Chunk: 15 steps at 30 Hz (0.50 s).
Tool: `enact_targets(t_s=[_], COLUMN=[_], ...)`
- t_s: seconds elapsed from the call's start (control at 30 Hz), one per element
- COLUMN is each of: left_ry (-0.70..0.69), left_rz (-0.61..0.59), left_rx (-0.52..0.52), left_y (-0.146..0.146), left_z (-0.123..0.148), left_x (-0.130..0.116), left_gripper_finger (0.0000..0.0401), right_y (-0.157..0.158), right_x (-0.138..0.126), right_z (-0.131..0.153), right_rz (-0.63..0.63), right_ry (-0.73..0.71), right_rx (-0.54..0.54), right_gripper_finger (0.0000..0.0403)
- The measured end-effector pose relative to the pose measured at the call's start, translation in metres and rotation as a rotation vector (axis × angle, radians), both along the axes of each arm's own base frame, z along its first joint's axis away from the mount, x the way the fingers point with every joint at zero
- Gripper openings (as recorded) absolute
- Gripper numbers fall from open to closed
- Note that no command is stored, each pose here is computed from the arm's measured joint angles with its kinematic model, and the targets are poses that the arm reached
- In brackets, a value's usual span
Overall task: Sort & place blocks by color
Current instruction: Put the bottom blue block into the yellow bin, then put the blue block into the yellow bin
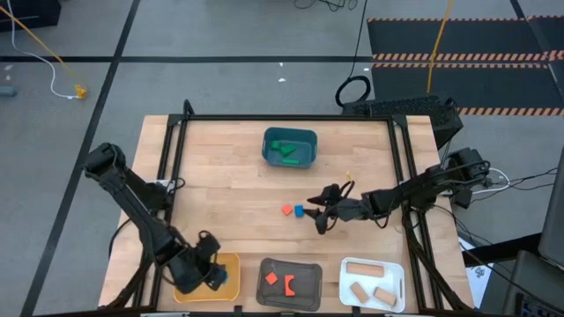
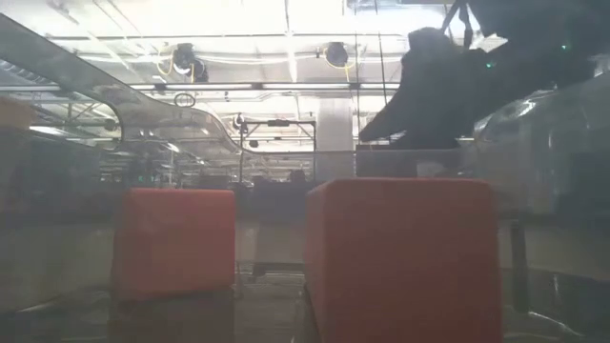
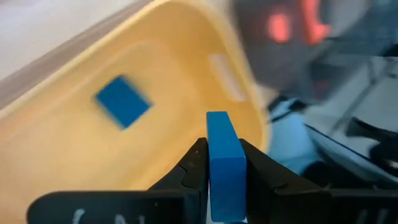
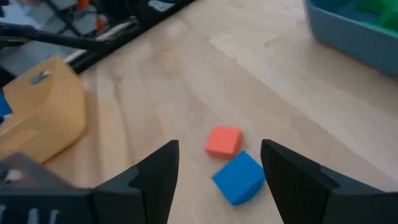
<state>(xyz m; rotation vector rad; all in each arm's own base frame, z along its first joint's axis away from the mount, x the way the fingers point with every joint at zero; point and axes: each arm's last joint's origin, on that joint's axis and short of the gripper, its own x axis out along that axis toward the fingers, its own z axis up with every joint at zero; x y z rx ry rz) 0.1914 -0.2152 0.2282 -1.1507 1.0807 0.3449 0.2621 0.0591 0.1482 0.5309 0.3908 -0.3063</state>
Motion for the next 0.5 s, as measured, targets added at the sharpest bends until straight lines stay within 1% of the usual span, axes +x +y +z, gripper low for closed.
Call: enact_targets(t_s=[0.13,0.27,0.4,0.5], left_ry=[0.091,0.108,0.116,0.128], left_rz=[0.053,0.069,0.069,0.077], left_rx=[0.030,0.037,0.051,0.063], left_y=[0.000,0.001,0.002,0.004], left_z=[-0.005,-0.006,-0.007,-0.007], left_x=[-0.012,-0.014,-0.014,-0.014], left_gripper_finger=[0.0073,0.0099,0.0126,0.0149], right_y=[0.000,0.000,0.000,-0.001], right_x=[0.001,0.001,0.000,-0.002], right_z=[-0.007,-0.007,-0.010,-0.014], right_rz=[-0.046,-0.050,-0.033,-0.014], right_ry=[0.010,0.015,0.046,0.102], right_rx=[-0.014,-0.023,-0.055,-0.103], right_gripper_finger=[0.0217,0.0217,0.0217,0.0217])
